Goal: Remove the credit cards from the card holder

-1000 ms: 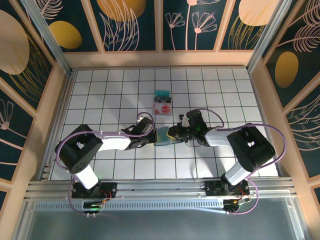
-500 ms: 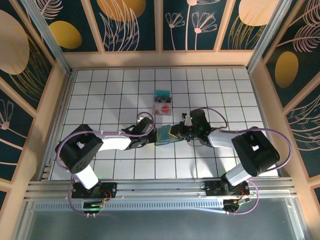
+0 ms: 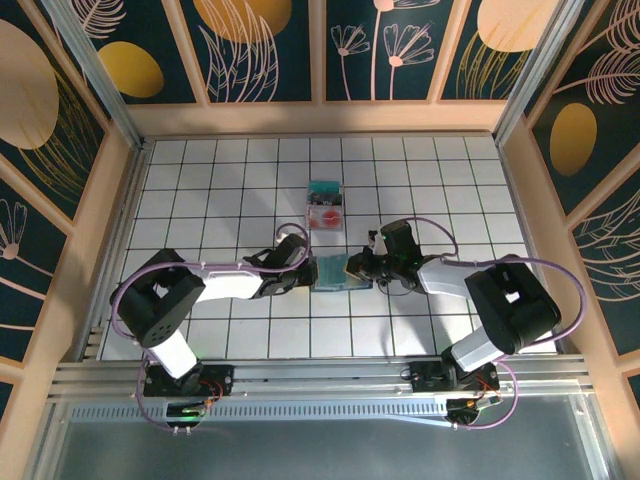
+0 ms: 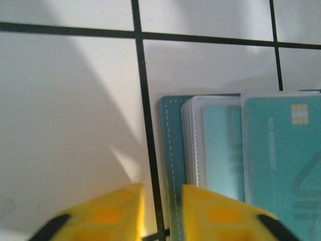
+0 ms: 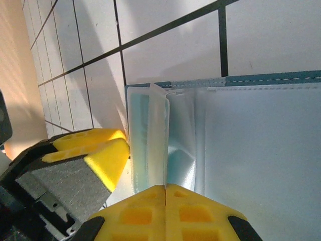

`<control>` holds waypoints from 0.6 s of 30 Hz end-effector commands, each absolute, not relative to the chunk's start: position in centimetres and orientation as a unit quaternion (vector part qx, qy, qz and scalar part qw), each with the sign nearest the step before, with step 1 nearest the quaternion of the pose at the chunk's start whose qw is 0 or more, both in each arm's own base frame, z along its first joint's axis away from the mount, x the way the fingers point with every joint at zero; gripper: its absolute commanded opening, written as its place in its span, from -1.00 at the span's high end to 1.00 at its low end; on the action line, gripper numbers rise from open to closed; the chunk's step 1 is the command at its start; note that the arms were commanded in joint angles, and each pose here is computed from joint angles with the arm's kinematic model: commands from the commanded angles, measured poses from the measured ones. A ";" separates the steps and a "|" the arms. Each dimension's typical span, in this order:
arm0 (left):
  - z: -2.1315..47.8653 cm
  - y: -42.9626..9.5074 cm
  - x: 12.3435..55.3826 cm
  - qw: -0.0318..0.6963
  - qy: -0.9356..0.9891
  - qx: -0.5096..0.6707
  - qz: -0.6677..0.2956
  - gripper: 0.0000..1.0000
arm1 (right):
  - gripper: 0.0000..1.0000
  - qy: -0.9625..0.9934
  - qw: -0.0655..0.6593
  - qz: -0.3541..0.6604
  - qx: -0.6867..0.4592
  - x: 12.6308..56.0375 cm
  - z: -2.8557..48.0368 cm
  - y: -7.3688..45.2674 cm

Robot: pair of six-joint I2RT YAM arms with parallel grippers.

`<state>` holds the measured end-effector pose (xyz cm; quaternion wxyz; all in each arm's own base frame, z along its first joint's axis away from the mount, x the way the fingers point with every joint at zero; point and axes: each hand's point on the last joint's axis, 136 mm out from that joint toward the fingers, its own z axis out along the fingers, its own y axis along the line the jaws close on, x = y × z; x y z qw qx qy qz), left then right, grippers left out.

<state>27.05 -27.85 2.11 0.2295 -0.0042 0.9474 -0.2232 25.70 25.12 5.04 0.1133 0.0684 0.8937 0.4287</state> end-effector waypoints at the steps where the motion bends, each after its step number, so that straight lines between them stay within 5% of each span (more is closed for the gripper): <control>1: 4.6 -28.1 27.1 0.241 0.943 0.010 -0.228 0.20 | 0.89 0.894 0.120 0.427 0.062 26.2 5.1 25.2; 5: 6.1 -28.2 27.9 0.269 0.940 0.016 -0.211 -0.45 | 0.89 0.893 0.120 0.431 0.059 26.1 5.3 25.3; 8: 5.2 -28.2 28.1 0.264 0.946 0.027 -0.187 -0.70 | 0.89 0.891 0.120 0.434 0.058 26.1 5.5 25.4; 15: 2.4 -29.6 27.8 0.242 0.958 0.057 -0.142 -0.78 | 0.89 0.889 0.120 0.437 0.056 26.0 5.5 25.5; 18: 1.6 -29.5 27.6 0.233 0.962 0.058 -0.134 -0.62 | 0.87 0.887 0.120 0.442 0.056 26.0 5.6 25.5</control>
